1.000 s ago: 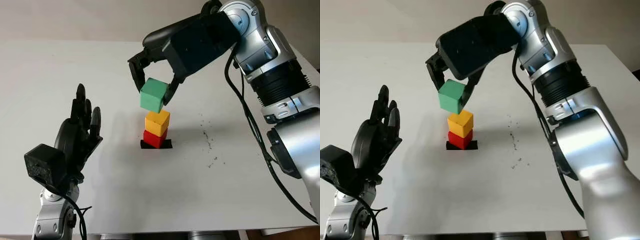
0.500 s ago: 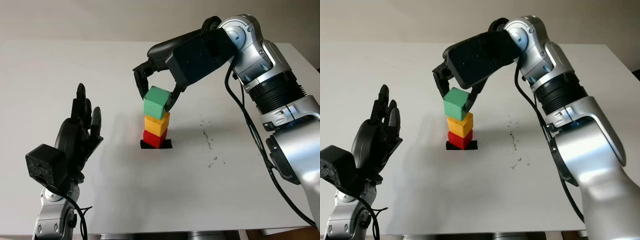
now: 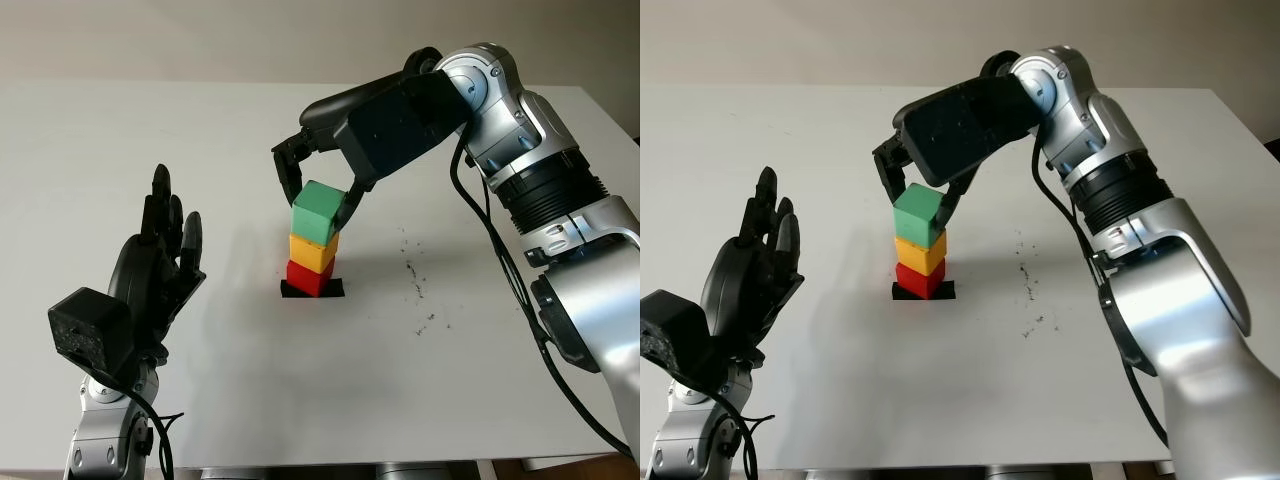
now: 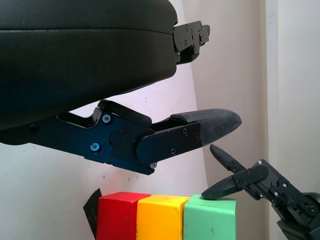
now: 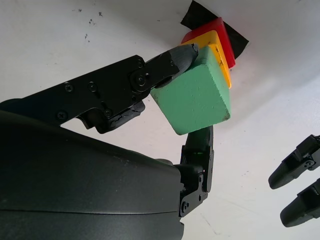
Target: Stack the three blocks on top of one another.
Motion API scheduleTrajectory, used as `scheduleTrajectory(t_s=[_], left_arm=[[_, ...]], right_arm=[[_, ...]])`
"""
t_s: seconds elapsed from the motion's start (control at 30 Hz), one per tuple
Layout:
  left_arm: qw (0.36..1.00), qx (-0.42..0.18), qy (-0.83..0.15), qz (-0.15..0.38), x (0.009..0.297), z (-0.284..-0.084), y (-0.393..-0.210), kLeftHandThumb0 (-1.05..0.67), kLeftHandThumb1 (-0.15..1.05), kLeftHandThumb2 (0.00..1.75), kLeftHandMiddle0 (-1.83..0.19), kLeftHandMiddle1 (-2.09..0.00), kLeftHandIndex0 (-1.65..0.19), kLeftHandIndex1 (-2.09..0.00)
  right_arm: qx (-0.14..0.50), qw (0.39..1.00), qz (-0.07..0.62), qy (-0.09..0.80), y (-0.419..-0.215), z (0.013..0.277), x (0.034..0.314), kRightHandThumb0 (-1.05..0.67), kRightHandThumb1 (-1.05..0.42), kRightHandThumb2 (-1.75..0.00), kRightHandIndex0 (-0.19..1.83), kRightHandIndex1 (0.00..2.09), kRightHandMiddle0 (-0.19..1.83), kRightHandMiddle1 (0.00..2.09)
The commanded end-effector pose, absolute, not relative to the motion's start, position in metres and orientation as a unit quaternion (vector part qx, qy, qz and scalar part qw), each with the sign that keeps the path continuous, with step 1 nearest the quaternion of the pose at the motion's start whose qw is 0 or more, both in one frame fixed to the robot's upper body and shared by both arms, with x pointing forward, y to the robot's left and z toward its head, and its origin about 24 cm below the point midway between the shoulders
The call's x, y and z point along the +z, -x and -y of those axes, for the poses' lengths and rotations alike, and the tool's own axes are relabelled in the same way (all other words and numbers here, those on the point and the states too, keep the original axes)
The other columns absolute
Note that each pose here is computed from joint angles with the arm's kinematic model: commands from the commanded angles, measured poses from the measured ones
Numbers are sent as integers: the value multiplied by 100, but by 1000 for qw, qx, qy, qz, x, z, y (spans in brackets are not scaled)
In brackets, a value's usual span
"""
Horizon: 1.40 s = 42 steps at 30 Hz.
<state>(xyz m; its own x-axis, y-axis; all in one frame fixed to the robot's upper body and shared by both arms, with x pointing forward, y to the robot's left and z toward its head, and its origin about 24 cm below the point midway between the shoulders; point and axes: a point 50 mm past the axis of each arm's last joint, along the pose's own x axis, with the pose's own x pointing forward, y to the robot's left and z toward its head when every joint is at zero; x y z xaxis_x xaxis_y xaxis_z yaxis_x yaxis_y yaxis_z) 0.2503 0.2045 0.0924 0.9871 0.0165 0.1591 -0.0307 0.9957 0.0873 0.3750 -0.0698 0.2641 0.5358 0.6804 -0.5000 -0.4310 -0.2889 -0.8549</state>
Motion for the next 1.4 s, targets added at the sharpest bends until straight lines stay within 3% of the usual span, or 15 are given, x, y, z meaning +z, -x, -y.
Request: scheduleTrajectory(t_s=[0.0, 0.6, 0.7, 0.83, 1.03, 1.37], left_arm=[[995, 10, -46, 85, 93, -204, -249, -70, 105, 65, 18, -5, 19, -5], [995, 11, -42, 88, 91, -202, -248, -68, 105, 65, 18, -5, 18, -5], [995, 10, -40, 89, 90, -202, -248, -67, 105, 66, 18, -6, 18, -5], [995, 13, -40, 87, 90, -202, -248, -68, 105, 65, 17, -6, 18, -5], [995, 15, -39, 88, 90, -201, -249, -68, 105, 64, 17, -6, 18, -5], [995, 12, -34, 91, 89, -201, -249, -68, 105, 63, 18, -5, 19, -5]], right_arm=[[475, 594, 97, 642, -375, 71, 263, -38, -97, -5, 22, 5, 32, 165], [480, 589, 91, 644, -375, 72, 261, -41, -98, -6, 23, 5, 27, 165], [483, 586, 86, 645, -375, 73, 260, -45, -96, -5, 17, 3, 22, 137], [486, 583, 89, 645, -375, 75, 260, -49, -91, -5, 4, 2, 10, 80], [480, 582, 77, 651, -375, 74, 261, -53, -87, -5, -13, 2, 3, 28], [478, 595, 90, 640, -375, 76, 261, -56, -83, -4, -19, 0, -9, 9]])
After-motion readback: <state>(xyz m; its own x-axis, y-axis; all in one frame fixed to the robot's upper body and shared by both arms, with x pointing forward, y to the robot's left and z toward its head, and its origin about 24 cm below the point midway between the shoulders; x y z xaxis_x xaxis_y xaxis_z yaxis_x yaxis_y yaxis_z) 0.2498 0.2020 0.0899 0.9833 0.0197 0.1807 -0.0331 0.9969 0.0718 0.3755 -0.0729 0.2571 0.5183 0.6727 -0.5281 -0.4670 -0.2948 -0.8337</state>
